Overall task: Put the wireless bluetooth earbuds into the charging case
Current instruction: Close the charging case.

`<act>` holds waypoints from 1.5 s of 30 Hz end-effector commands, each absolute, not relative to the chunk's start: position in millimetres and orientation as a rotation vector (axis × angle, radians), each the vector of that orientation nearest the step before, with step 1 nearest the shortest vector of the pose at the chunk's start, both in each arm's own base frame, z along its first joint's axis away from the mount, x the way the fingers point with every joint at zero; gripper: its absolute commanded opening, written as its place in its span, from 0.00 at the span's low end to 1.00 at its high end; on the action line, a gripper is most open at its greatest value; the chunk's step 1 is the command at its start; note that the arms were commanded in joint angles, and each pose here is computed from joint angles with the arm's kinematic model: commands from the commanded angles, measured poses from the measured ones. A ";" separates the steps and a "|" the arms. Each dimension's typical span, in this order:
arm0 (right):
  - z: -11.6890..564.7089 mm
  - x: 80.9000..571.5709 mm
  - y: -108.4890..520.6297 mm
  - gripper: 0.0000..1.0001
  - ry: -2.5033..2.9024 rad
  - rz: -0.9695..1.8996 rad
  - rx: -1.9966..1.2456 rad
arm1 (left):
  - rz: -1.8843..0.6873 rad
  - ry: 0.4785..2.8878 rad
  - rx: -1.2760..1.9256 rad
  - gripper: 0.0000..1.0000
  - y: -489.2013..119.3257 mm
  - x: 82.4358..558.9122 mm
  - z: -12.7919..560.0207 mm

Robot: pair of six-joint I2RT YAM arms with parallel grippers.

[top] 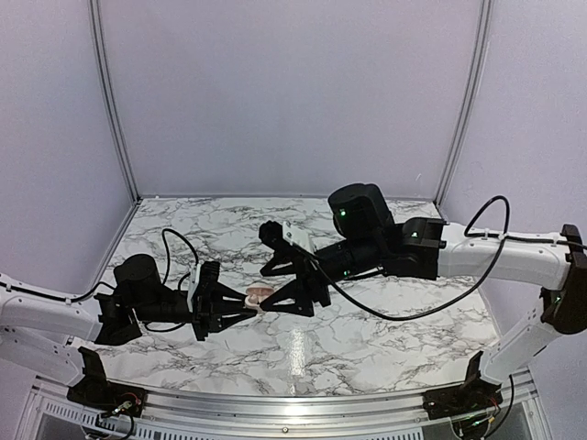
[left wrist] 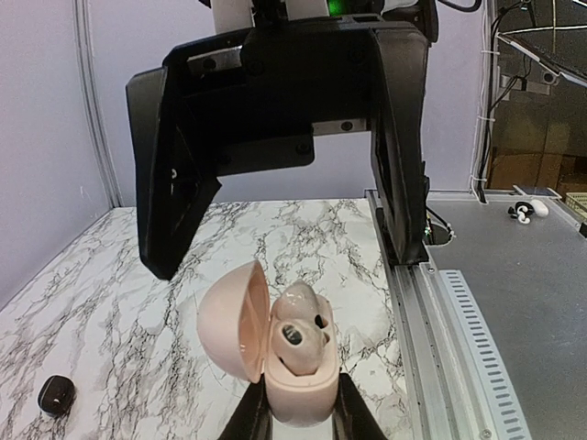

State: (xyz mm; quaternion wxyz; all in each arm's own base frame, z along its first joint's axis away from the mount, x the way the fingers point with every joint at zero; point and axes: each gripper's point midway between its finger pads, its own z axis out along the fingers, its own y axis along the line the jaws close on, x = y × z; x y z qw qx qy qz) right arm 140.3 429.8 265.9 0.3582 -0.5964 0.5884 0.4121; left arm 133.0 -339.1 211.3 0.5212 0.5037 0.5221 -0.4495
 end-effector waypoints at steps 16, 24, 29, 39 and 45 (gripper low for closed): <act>271.8 102.5 432.7 0.57 1.369 1.202 -1.701 | -1.101 1.265 1.100 0.00 -336.7 150.0 231.6; 239.4 91.8 440.6 0.52 1.425 1.121 -1.802 | -1.119 1.295 1.011 0.00 -332.4 162.4 243.0; 223.2 93.2 443.0 0.46 1.462 1.069 -1.825 | -1.147 1.289 0.973 0.00 -328.9 164.6 251.1; 207.8 107.8 440.4 0.38 1.483 0.816 -1.789 | -1.186 1.374 0.809 0.00 -319.9 191.5 255.8; 252.8 166.7 415.3 0.73 1.492 0.635 -1.463 | -1.175 1.545 0.787 0.00 -330.1 212.5 226.0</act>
